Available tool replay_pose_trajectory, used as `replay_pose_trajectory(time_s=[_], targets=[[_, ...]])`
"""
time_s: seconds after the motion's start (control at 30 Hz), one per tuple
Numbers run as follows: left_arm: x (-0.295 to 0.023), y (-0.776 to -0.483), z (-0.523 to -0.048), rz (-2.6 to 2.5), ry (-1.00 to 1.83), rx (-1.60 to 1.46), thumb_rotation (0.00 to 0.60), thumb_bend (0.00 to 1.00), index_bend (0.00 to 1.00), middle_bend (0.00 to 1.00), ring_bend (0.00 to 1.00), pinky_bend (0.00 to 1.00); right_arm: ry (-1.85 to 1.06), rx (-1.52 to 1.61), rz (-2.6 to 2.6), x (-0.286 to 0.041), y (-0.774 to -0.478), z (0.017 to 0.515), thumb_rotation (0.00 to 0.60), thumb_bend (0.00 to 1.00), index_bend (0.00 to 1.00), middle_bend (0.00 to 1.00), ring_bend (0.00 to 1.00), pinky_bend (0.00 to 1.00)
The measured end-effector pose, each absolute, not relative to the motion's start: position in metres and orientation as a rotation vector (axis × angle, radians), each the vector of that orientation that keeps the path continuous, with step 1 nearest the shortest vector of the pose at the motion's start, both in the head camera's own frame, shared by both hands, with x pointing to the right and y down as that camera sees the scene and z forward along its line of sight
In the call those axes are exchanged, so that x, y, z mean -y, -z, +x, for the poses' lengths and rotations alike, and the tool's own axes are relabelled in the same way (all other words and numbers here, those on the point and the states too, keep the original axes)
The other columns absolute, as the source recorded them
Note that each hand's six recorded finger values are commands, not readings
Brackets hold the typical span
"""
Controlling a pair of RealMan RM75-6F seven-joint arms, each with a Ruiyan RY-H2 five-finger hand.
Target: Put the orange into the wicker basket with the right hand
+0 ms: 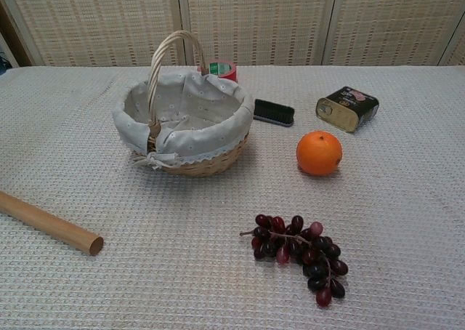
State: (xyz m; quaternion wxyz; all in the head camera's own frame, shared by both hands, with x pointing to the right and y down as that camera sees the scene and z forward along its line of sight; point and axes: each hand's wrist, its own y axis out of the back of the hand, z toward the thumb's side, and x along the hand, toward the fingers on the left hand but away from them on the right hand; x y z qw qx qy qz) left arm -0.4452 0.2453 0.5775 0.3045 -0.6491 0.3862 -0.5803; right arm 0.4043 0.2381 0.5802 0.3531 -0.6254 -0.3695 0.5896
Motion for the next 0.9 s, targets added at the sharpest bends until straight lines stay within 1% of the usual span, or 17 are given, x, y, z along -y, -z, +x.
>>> replay_pose_trajectory(time_s=[0.43,0.7,0.9], targets=[[-0.245,-0.578,-0.447,-1.715,1.545,-1.030,0.600,0.35,0.00,0.00,0.00,0.06,-1.525,0.977,-1.626,-0.231,-0.581,0.402,0.600,0.09,0.00,0.00,0.00,0.06],[-0.245,-0.578,-0.447,-1.720,1.543,-1.032,0.600,0.35,0.00,0.00,0.00,0.06,-1.511,0.959,-1.675,-0.208,-0.589,0.375,0.600,0.09,0.00,0.00,0.00,0.05],[-0.245,-0.578,-0.446,-1.724,1.542,-1.029,0.600,0.35,0.00,0.00,0.00,0.06,-1.580,0.937,-1.747,-0.187,-0.608,0.346,0.600,0.09,0.00,0.00,0.00,0.05]])
